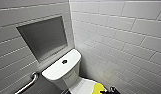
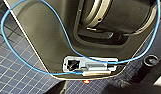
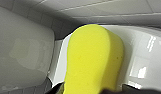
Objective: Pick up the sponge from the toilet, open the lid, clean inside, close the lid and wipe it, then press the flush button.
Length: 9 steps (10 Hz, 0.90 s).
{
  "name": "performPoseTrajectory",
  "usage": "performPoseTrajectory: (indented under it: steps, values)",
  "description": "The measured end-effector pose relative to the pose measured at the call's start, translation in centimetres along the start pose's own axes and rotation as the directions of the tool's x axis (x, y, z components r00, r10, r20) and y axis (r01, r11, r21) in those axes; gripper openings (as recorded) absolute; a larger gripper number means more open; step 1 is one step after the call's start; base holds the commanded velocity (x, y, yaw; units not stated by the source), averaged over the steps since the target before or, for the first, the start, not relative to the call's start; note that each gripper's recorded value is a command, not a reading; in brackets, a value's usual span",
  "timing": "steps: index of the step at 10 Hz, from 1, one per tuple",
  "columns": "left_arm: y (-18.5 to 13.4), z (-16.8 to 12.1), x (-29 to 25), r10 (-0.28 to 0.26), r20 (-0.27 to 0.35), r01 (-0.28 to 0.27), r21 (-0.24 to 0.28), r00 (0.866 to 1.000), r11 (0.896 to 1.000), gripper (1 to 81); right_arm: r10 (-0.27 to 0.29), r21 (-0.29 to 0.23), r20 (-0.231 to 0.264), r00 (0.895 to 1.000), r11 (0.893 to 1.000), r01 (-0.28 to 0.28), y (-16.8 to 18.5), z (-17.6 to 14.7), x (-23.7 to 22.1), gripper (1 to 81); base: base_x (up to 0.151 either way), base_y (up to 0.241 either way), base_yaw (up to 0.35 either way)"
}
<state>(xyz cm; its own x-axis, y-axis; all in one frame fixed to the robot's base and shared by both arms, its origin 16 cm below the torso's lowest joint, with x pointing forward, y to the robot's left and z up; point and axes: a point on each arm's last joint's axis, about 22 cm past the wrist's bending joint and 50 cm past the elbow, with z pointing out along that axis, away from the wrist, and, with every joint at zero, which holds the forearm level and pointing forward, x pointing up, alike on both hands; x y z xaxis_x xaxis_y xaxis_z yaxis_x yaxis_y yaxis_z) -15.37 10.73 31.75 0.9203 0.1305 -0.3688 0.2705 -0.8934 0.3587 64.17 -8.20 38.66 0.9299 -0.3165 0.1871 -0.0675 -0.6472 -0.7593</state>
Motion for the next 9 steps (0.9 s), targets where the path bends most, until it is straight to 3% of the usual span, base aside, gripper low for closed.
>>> performPoseTrajectory:
  steps: [2, 5, 9]
  values:
    - [0.0, -0.1, 0.0, -0.002, 0.004, 0.002, 0.001, 1.000, 1.000, 81.1, 0.005, -0.012, -0.002, 1.000, 1.000, -0.005, 0.6, 0.6, -0.1, 81.1, 0.000, 0.000, 0.000]
    - [0.2, -1.0, -2.4, -0.029, 0.056, 0.028, 0.009, 0.998, 1.000, 81.1, 0.062, -0.042, 0.038, 0.997, 0.997, -0.060, 3.3, 2.6, -2.8, 81.1, 0.000, 0.000, 0.000]
    - [0.6, -0.9, -2.1, -0.030, 0.053, 0.030, 0.004, 0.998, 1.000, 81.1, 0.064, -0.017, 0.044, 0.997, 0.998, -0.063, 2.1, 2.9, -2.6, 81.1, 0.000, 0.000, 0.000]
